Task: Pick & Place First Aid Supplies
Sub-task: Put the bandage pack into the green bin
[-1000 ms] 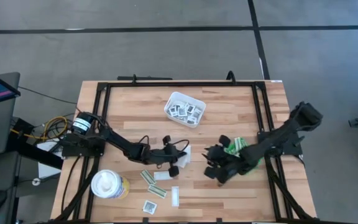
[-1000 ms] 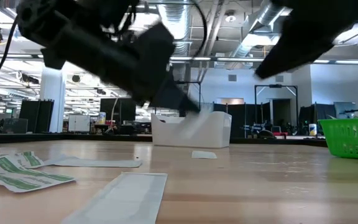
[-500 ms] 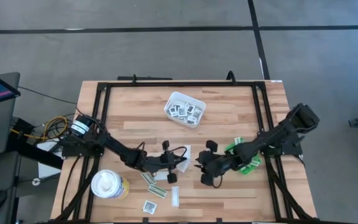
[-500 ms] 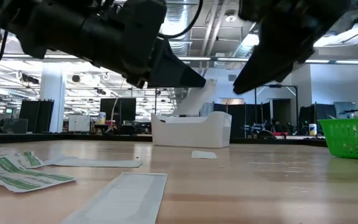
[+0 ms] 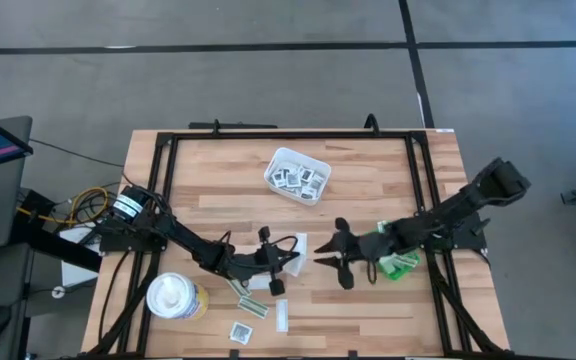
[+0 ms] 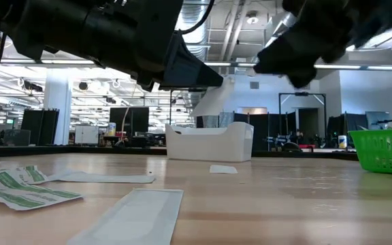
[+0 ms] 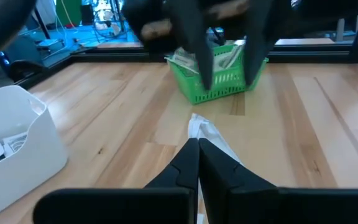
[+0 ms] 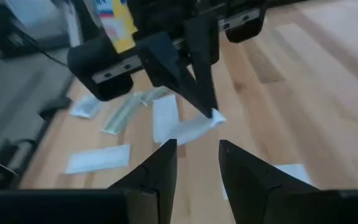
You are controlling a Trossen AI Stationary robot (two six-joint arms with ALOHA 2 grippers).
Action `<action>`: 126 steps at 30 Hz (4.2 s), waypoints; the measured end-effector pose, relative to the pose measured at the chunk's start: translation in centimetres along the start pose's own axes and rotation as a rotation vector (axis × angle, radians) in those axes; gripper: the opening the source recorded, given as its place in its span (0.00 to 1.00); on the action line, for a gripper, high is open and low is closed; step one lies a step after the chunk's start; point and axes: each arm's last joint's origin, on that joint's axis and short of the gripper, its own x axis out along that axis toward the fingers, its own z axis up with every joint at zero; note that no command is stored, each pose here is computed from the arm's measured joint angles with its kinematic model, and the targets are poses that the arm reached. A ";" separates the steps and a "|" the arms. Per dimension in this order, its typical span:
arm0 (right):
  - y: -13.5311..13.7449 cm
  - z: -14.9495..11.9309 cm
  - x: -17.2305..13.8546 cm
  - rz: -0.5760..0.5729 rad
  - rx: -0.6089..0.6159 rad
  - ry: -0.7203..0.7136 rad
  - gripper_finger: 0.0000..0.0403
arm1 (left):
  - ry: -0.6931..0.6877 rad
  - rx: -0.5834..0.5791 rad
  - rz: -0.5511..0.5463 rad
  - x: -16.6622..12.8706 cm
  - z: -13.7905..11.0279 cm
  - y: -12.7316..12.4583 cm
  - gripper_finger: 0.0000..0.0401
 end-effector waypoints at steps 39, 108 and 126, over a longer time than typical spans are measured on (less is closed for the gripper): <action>-2.4 -1.1 3.5 0.113 0.178 0.073 0.01 | -0.029 -0.039 -0.020 0.5 0.4 0.5 0.10; 0.0 -1.5 -6.1 -0.201 0.078 0.307 0.19 | 0.205 -0.173 -0.067 6.5 -5.6 8.0 0.37; 0.4 -1.6 -6.3 -0.179 0.042 0.308 0.19 | 0.280 -0.127 -0.030 6.2 -6.4 8.0 0.04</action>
